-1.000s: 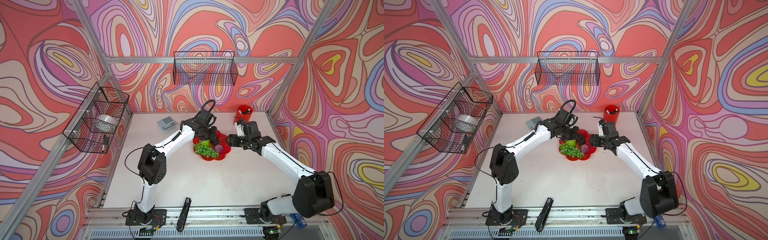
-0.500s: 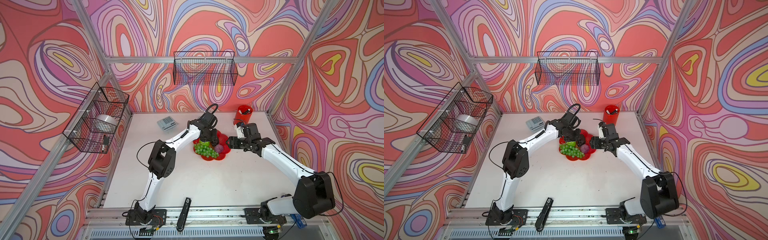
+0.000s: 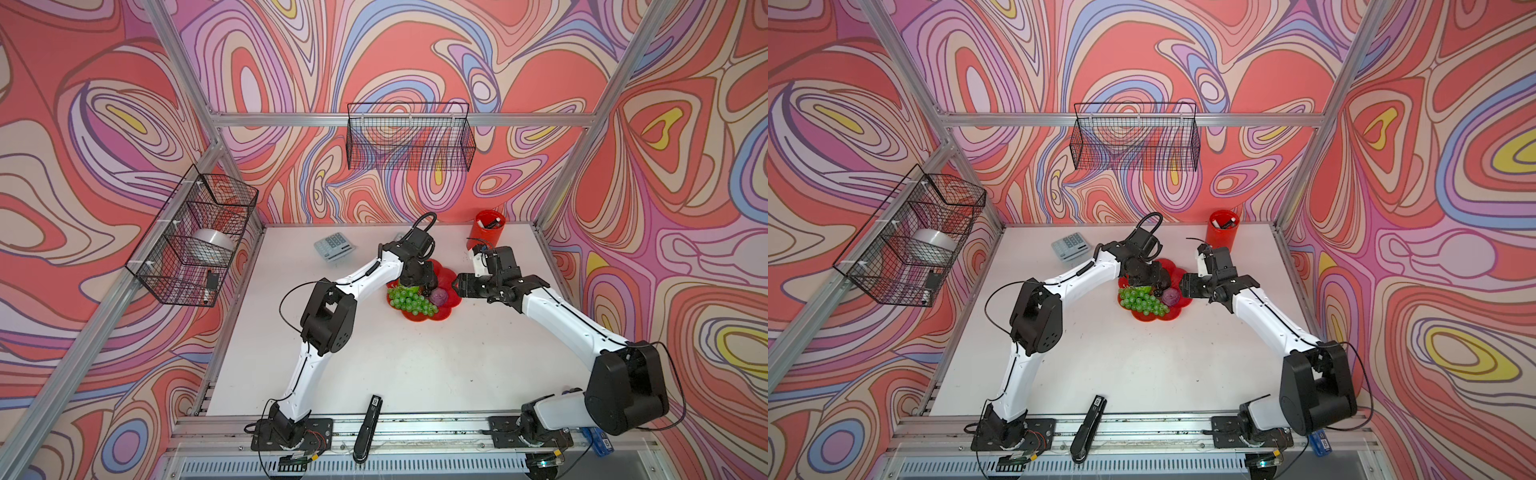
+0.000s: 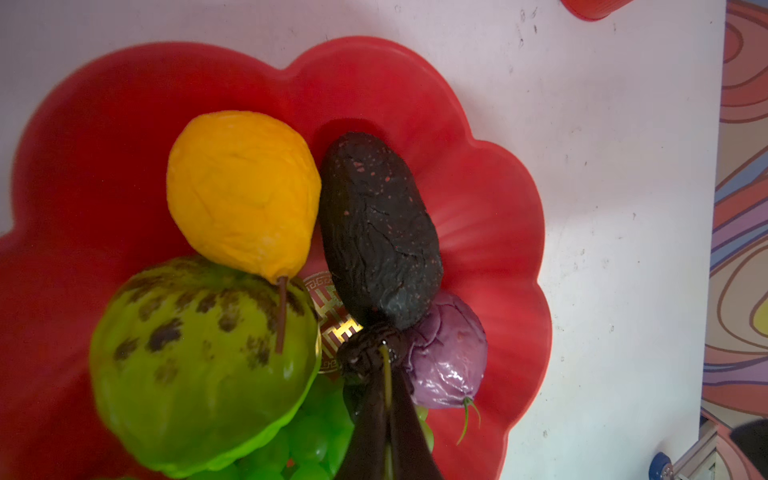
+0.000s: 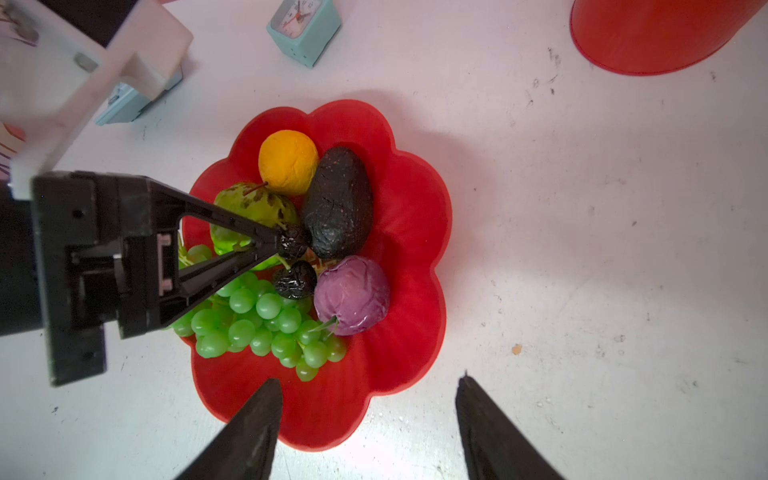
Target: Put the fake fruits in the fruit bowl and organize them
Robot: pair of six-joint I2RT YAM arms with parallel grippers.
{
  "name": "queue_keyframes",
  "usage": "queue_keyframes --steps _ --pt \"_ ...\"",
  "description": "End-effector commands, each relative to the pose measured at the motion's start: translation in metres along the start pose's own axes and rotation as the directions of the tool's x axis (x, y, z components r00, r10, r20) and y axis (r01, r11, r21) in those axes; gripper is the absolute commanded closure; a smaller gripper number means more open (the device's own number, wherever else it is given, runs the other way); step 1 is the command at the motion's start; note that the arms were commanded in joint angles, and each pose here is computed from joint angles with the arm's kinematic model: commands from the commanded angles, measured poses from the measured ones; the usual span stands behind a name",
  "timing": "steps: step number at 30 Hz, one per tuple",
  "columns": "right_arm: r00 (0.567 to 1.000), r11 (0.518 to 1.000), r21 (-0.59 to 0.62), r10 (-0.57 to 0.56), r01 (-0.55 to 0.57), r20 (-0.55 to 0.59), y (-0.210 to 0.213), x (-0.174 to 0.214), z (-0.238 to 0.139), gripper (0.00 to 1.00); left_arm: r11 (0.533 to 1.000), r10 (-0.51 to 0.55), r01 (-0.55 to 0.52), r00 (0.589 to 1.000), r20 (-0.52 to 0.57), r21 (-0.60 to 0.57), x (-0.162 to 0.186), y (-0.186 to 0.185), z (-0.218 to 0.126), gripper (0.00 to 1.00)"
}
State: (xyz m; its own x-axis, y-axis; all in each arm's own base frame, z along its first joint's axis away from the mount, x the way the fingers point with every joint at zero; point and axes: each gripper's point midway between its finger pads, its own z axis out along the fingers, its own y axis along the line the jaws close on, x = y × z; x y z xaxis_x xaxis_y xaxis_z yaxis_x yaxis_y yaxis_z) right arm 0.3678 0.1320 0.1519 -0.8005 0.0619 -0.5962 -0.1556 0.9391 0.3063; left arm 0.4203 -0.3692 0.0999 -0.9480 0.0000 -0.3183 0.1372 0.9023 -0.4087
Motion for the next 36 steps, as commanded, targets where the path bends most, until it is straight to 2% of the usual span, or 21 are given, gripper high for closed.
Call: queue_keyframes --steps 1,6,13,16,18,19,20,22,27,29,31,34,36 --pt "1.0 1.0 -0.004 -0.007 0.007 0.015 0.0 -0.005 0.001 0.31 1.0 -0.01 0.01 1.0 0.022 0.021 -0.009 -0.006 -0.015 0.85" --pt "0.999 1.0 -0.006 -0.012 0.012 0.033 0.002 -0.011 -0.006 0.31 0.999 0.005 -0.008 0.998 0.065 0.042 -0.018 -0.016 -0.04 0.77" --pt "0.997 1.0 -0.005 -0.017 0.017 0.07 0.007 -0.02 -0.029 0.31 0.997 0.052 -0.059 0.991 0.124 0.049 -0.017 -0.023 -0.103 0.54" --pt "0.995 1.0 0.021 -0.023 0.021 0.093 0.004 -0.017 -0.045 0.3 0.995 0.091 -0.097 0.984 0.151 0.032 -0.006 -0.015 -0.135 0.36" --pt "0.993 0.999 0.046 -0.033 0.028 0.113 0.001 -0.019 -0.058 0.27 0.994 0.103 -0.105 0.981 0.166 0.005 0.005 -0.001 -0.152 0.22" --pt "0.991 0.998 0.061 -0.039 0.031 0.131 0.001 -0.022 -0.066 0.24 0.994 0.107 -0.11 0.979 0.171 0.007 0.01 0.005 -0.161 0.19" --pt "0.987 0.997 0.071 -0.046 0.036 0.152 0.001 -0.027 -0.073 0.21 0.995 0.103 -0.103 0.98 0.168 -0.006 0.017 0.017 -0.165 0.15" --pt "0.978 0.995 0.095 -0.062 0.044 0.199 0.001 -0.039 -0.087 0.02 0.996 0.091 -0.088 0.981 0.17 -0.027 0.026 0.038 -0.174 0.11" --pt "0.955 0.972 0.216 -0.153 0.098 0.255 -0.008 -0.075 -0.105 0.02 0.993 0.043 -0.02 0.978 0.203 -0.114 0.035 0.107 -0.197 0.07" --pt "0.922 0.957 0.253 -0.223 0.145 0.315 -0.011 -0.088 -0.107 0.02 0.99 0.014 0.021 0.969 0.246 -0.138 0.033 0.137 -0.204 0.07" --pt "0.861 0.939 0.307 -0.279 0.152 0.426 -0.021 -0.099 -0.114 0.02 0.982 -0.018 0.075 0.951 0.308 -0.175 0.029 0.174 -0.212 0.06" --pt "0.79 0.904 0.391 -0.365 0.174 0.493 -0.042 -0.101 -0.111 0.01 0.96 0.028 0.098 0.898 0.438 -0.262 0.026 0.219 -0.222 0.05" --pt "0.798 0.904 0.411 -0.332 0.117 0.503 -0.064 -0.098 -0.107 0.02 0.931 0.088 0.122 0.838 0.538 -0.343 0.026 0.246 -0.233 0.05"
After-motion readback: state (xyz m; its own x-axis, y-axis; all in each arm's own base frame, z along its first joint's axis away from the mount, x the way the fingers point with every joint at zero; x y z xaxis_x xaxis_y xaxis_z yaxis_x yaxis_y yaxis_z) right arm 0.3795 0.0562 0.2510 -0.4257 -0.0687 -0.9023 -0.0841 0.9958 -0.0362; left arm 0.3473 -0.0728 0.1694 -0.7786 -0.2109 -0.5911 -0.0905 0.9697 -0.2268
